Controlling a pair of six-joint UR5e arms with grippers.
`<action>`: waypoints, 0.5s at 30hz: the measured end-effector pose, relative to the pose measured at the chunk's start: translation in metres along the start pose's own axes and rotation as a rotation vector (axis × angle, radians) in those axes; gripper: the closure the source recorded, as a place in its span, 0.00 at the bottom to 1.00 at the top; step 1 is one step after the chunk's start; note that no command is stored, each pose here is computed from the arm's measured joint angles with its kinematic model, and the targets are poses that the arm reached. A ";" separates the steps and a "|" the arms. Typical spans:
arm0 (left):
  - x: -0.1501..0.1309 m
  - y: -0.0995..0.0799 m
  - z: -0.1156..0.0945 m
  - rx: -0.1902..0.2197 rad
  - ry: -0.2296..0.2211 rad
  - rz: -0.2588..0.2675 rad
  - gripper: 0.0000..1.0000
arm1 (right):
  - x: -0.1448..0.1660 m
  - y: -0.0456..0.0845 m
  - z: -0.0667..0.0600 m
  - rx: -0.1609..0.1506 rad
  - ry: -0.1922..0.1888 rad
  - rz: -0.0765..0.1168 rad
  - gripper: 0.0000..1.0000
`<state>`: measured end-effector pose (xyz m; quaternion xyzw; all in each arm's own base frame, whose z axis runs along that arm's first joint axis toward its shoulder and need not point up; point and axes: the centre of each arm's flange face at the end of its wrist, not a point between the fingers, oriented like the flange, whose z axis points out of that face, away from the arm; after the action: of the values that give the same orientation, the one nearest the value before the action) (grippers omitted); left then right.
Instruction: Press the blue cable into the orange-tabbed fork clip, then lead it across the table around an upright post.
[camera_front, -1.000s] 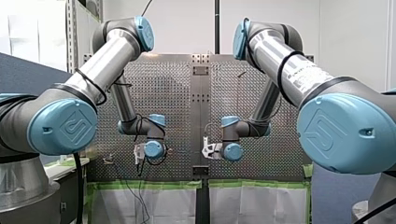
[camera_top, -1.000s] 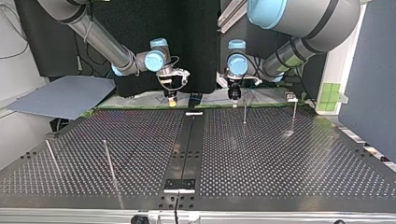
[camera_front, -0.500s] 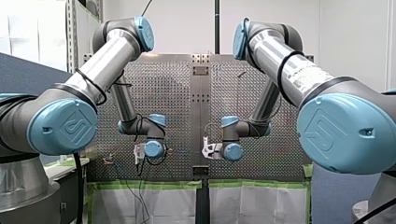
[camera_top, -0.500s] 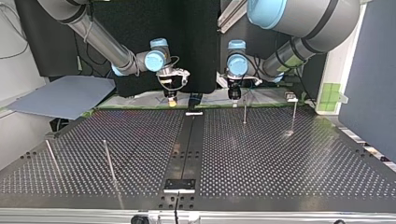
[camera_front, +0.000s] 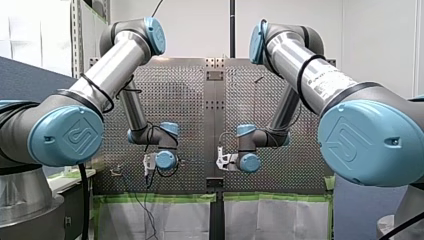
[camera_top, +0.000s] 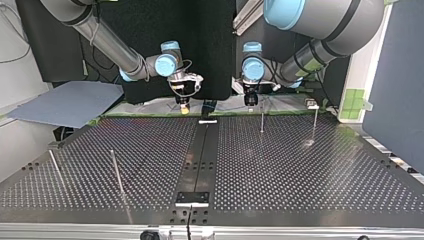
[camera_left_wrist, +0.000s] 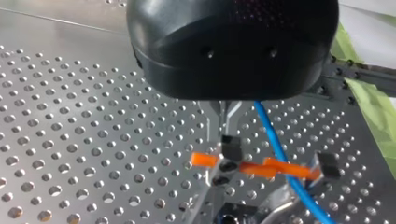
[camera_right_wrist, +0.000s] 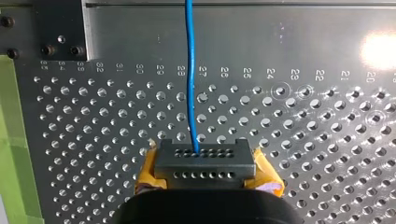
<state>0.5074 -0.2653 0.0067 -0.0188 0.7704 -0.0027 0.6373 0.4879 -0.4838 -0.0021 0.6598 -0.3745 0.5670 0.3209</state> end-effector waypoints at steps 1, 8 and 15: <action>0.000 0.000 0.000 0.001 0.001 0.001 1.00 | 0.000 0.000 0.000 0.000 0.000 0.000 1.00; 0.000 -0.001 -0.001 0.002 0.004 0.002 1.00 | 0.000 0.000 0.000 0.000 0.000 0.000 1.00; -0.002 -0.003 -0.001 0.000 0.020 0.019 1.00 | 0.000 0.000 0.000 0.000 0.000 0.000 1.00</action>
<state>0.5073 -0.2679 0.0086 -0.0113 0.7769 0.0030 0.6295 0.4880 -0.4840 -0.0022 0.6598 -0.3745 0.5670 0.3209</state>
